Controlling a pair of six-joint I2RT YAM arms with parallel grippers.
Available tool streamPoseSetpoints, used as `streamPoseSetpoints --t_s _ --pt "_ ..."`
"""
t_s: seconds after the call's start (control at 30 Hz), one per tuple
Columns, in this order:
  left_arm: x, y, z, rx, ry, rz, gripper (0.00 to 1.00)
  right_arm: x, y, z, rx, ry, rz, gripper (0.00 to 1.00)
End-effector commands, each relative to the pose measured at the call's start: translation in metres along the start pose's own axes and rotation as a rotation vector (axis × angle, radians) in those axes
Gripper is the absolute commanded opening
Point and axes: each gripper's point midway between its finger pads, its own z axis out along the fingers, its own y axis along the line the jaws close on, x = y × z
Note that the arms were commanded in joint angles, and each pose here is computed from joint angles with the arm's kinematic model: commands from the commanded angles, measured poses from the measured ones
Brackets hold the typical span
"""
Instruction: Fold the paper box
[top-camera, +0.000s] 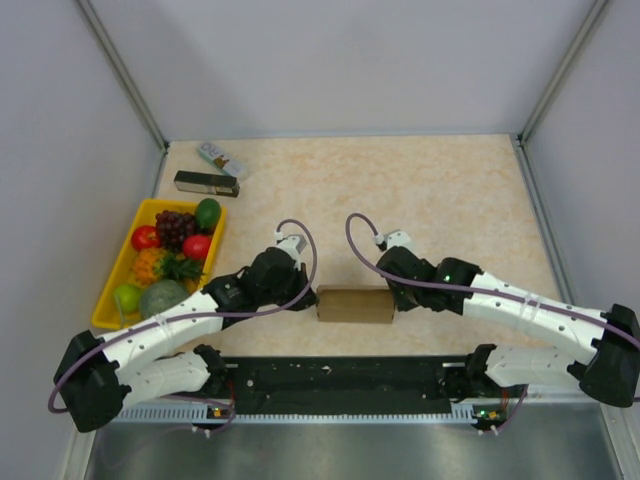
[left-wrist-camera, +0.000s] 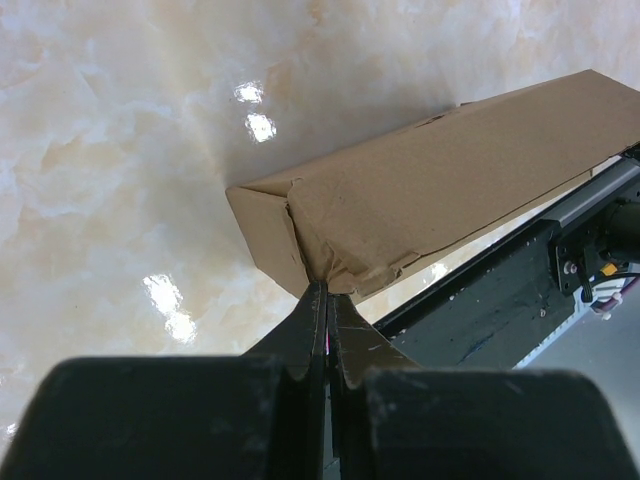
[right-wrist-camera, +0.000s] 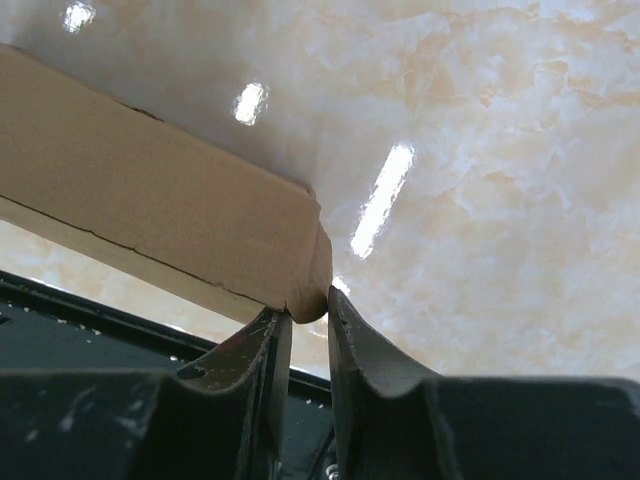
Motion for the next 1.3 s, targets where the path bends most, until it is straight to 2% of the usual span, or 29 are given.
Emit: streamPoseSetpoints --t_s 0.0,0.07,0.13,0.2,0.5,0.73,1.07,1.27 --pt "0.014 0.01 0.0 -0.05 0.061 0.018 0.0 -0.03 0.008 -0.016 -0.036 -0.106 0.03 0.21" --pt "0.015 0.012 0.001 -0.057 0.063 0.017 0.0 -0.034 0.008 -0.019 -0.039 -0.121 0.038 0.19" --pt "0.014 0.011 0.001 -0.054 0.061 0.018 0.0 -0.036 0.005 -0.018 -0.025 -0.126 0.041 0.13" --pt "0.014 0.01 0.001 -0.052 0.062 0.019 0.0 -0.035 0.004 -0.017 -0.017 -0.124 0.036 0.01" --pt "0.016 0.015 0.003 -0.09 0.06 0.033 0.0 -0.04 0.022 -0.027 -0.104 -0.094 0.049 0.0" --pt "0.015 0.012 0.001 -0.078 0.052 0.053 0.0 -0.03 0.034 -0.025 -0.142 -0.013 0.038 0.0" --pt "0.008 -0.002 -0.001 0.004 0.001 0.052 0.36 -0.024 0.032 -0.019 -0.143 -0.022 0.061 0.0" --pt "0.005 0.003 0.004 -0.023 -0.012 0.069 0.38 -0.022 0.035 -0.018 -0.163 -0.027 0.074 0.0"
